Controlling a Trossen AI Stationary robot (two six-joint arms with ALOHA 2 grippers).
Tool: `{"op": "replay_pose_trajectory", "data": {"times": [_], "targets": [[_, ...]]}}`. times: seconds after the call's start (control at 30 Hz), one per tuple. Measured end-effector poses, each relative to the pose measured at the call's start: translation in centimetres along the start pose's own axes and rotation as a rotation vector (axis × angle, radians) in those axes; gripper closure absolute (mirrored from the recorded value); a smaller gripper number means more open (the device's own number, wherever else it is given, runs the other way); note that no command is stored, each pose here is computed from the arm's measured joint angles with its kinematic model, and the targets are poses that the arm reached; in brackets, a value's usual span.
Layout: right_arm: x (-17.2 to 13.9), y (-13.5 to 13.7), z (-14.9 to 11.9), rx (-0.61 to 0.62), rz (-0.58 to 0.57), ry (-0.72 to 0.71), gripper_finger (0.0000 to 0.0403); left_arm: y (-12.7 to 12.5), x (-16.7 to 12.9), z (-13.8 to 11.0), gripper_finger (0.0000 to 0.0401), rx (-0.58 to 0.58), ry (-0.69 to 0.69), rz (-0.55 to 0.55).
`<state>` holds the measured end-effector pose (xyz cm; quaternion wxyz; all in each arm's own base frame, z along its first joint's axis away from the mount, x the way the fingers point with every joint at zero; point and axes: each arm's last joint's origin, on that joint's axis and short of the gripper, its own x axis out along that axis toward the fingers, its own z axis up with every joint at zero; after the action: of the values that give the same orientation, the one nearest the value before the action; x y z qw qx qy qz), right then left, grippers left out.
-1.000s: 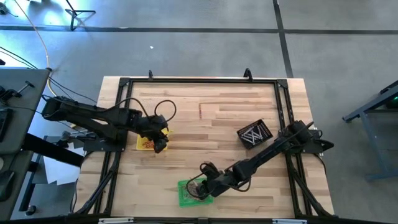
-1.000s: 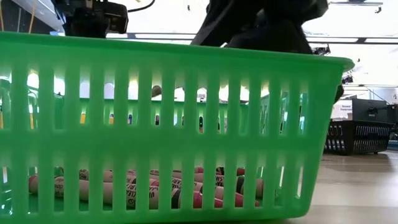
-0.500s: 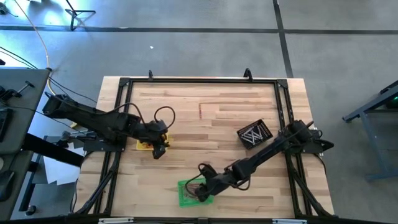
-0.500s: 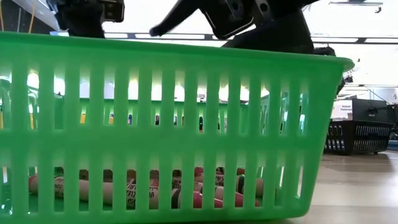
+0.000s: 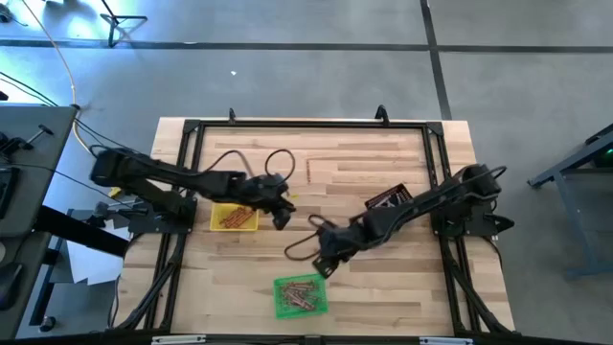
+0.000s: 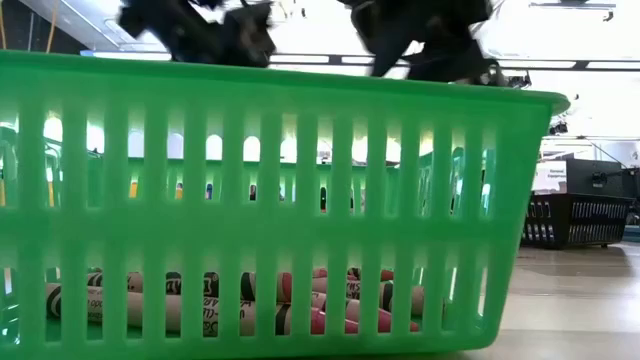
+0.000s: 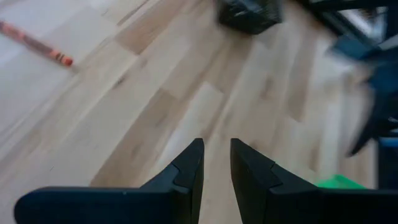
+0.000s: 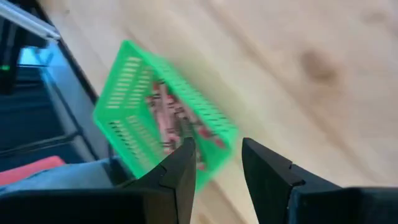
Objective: Sort crayons
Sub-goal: Put the orange crayon into the yellow bin
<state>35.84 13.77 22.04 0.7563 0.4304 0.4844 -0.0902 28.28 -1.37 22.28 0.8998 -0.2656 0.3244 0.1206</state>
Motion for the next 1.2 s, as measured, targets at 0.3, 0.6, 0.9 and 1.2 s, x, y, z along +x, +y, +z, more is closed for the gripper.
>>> {"op": "replay_pose_trajectory", "data": {"times": [0.3,0.6,0.9,1.2], "targets": [[-8.5,-3.5,0.2,-0.089,-0.336,-0.038,0.0279,3.7,6.3,3.9,0.0336,-0.045,0.038,0.216],[-13.0,-5.5,0.3,-0.138,-0.536,-0.173,0.0279,7.7,10.3,7.7,0.0336,-0.183,0.049,0.5],[-13.9,-7.1,2.2,-0.218,-0.602,-0.143,0.0279,9.3,12.7,8.3,0.0336,-0.195,0.131,0.562],[-14.5,-8.5,4.3,-0.216,-0.635,-0.142,0.0279,9.9,13.0,8.3,0.0336,-0.194,0.132,0.572]]}}
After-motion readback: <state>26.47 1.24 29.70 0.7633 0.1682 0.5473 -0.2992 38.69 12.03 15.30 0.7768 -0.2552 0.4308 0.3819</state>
